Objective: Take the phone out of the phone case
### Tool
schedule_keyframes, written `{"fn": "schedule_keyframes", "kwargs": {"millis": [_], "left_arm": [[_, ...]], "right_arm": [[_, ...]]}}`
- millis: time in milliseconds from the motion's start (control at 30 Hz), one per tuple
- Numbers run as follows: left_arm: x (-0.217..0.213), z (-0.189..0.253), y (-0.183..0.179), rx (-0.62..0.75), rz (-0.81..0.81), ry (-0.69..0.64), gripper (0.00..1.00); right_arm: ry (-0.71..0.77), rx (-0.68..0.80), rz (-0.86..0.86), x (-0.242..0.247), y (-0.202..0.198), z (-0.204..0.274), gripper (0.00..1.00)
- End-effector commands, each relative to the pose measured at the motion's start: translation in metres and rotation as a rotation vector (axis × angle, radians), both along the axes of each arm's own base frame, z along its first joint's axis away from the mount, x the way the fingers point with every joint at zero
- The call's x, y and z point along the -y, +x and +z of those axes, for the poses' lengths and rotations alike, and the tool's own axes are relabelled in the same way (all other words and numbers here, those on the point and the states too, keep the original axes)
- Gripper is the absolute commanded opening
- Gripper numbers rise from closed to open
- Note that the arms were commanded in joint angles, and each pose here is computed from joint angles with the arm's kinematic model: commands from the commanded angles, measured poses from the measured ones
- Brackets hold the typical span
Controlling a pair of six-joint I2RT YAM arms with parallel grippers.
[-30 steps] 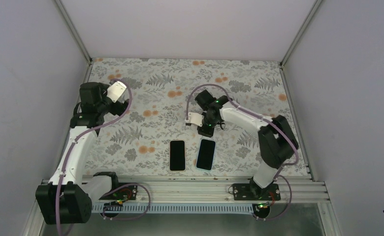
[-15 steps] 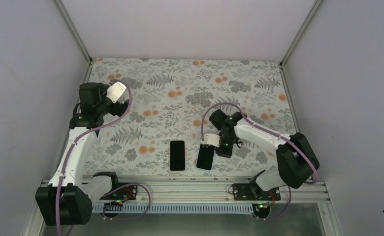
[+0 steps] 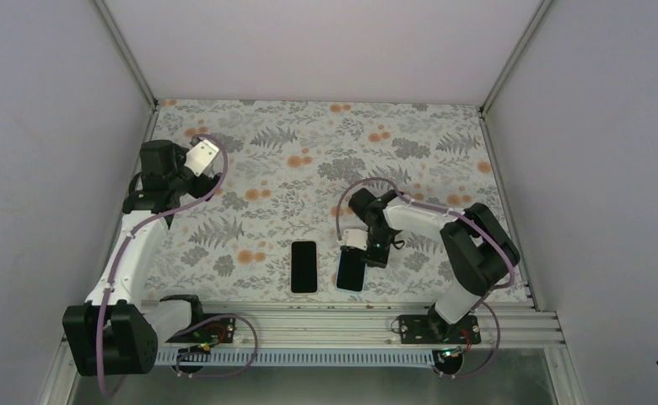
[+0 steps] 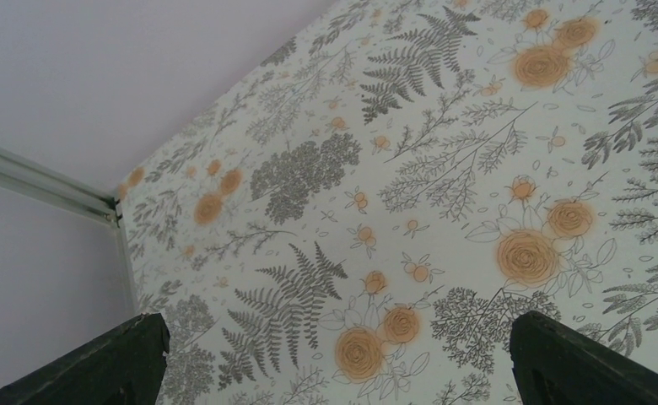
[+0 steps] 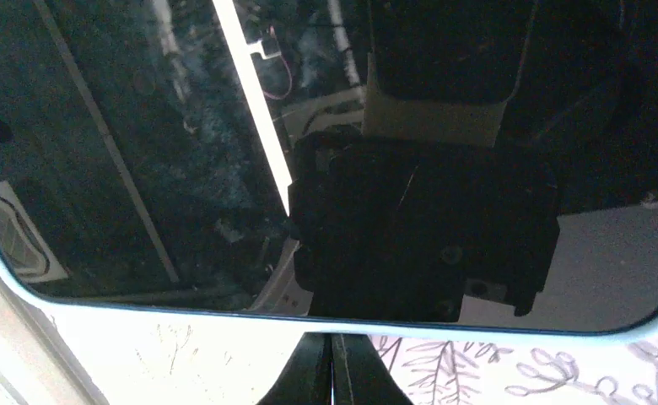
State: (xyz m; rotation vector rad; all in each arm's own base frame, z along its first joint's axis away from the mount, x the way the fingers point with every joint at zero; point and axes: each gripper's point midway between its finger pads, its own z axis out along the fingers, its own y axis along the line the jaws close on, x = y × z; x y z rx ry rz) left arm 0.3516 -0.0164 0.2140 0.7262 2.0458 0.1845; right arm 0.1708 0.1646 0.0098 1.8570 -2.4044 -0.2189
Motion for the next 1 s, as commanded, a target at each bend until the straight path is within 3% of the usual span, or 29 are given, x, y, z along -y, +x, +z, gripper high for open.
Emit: {"fn": "schedule_keyframes", "kwargs": {"millis": [0,333,500,633,767,833,967], "left_arm": [[-0.007,0.005,0.001,0.016,0.023,0.031,1.0],[-0.011,0.003,0.002,0.018,0.031,0.034,1.0],[-0.017,0.0,-0.001,0.016,0.044,0.046,1.0],[-0.023,0.0,-0.004,0.022,0.057,0.048,1.0],[-0.029,0.003,-0.007,0.032,0.068,0.044,1.0],[-0.029,0.003,-0.007,0.032,0.066,0.04,1.0],[-0.029,0.003,-0.005,0.027,0.065,0.026,1.0]], "right_arm": [[0.021,0.038,-0.011,-0.014,0.022,-0.014,0.04],[0.08,0.101,0.034,-0.075,0.067,-0.017,0.04],[0.082,0.093,0.095,-0.112,0.067,-0.021,0.04],[0.048,0.222,0.033,-0.122,0.099,-0.02,0.04],[0.09,0.366,-0.07,-0.113,0.134,0.012,0.04],[0.109,0.39,-0.109,-0.106,0.14,0.029,0.12],[0.147,0.241,-0.125,-0.102,0.104,0.045,0.51]]}}
